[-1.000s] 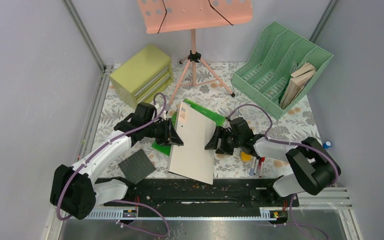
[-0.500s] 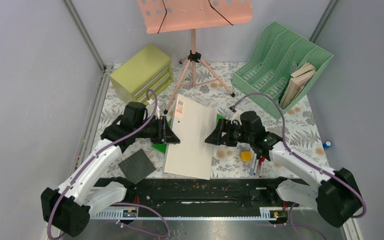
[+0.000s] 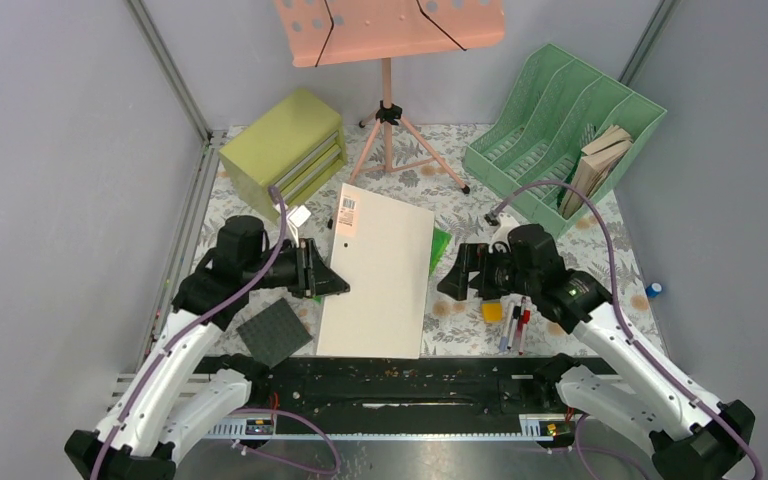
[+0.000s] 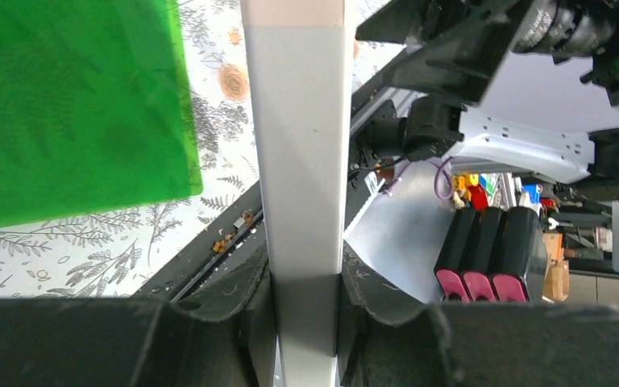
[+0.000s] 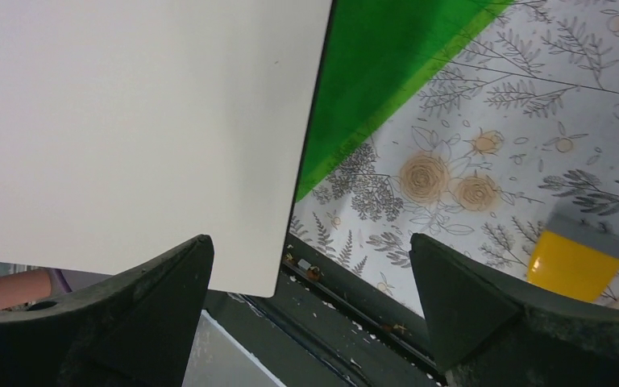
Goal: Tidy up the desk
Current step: Pick up the folder from the folder, then place the folder in the storage box.
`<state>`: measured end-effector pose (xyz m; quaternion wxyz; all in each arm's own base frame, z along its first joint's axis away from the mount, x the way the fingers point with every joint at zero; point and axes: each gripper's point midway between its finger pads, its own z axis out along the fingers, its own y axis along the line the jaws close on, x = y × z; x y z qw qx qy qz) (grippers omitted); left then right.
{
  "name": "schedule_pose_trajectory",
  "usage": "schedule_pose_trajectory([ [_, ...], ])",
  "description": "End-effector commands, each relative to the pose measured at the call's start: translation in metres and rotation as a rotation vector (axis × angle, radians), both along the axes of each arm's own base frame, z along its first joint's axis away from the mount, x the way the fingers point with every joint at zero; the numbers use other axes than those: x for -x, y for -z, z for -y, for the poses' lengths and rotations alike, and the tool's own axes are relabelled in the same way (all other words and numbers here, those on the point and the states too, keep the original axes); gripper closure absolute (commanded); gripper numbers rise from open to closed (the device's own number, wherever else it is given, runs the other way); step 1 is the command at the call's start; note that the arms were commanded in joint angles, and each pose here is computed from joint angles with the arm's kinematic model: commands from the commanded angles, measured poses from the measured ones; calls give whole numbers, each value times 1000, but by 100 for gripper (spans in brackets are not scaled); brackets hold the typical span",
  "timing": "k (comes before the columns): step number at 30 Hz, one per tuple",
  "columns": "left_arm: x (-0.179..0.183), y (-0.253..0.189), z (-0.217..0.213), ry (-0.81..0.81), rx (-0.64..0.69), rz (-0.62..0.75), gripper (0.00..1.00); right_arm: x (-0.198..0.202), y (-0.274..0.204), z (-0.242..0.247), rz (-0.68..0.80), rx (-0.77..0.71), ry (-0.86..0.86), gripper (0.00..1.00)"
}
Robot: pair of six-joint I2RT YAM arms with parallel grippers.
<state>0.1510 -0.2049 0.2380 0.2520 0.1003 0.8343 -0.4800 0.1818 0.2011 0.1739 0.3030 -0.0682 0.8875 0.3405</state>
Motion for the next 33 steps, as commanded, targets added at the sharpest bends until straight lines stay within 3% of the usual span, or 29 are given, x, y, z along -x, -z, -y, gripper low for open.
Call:
schedule_pose_trajectory([
  [1,20,-22,5,100,91,83,95,0,-13,20,27,68,13,1],
  [19,66,0,8,296,183,-92,96,19,-3,0,-234,-297,-186,1],
  [27,76,-11,8,351,235,-68,96,10,-11,0,-239,-331,-180,1],
  [33,77,-12,10,360,265,-69,96,10,-34,-13,-189,-489,-229,1],
])
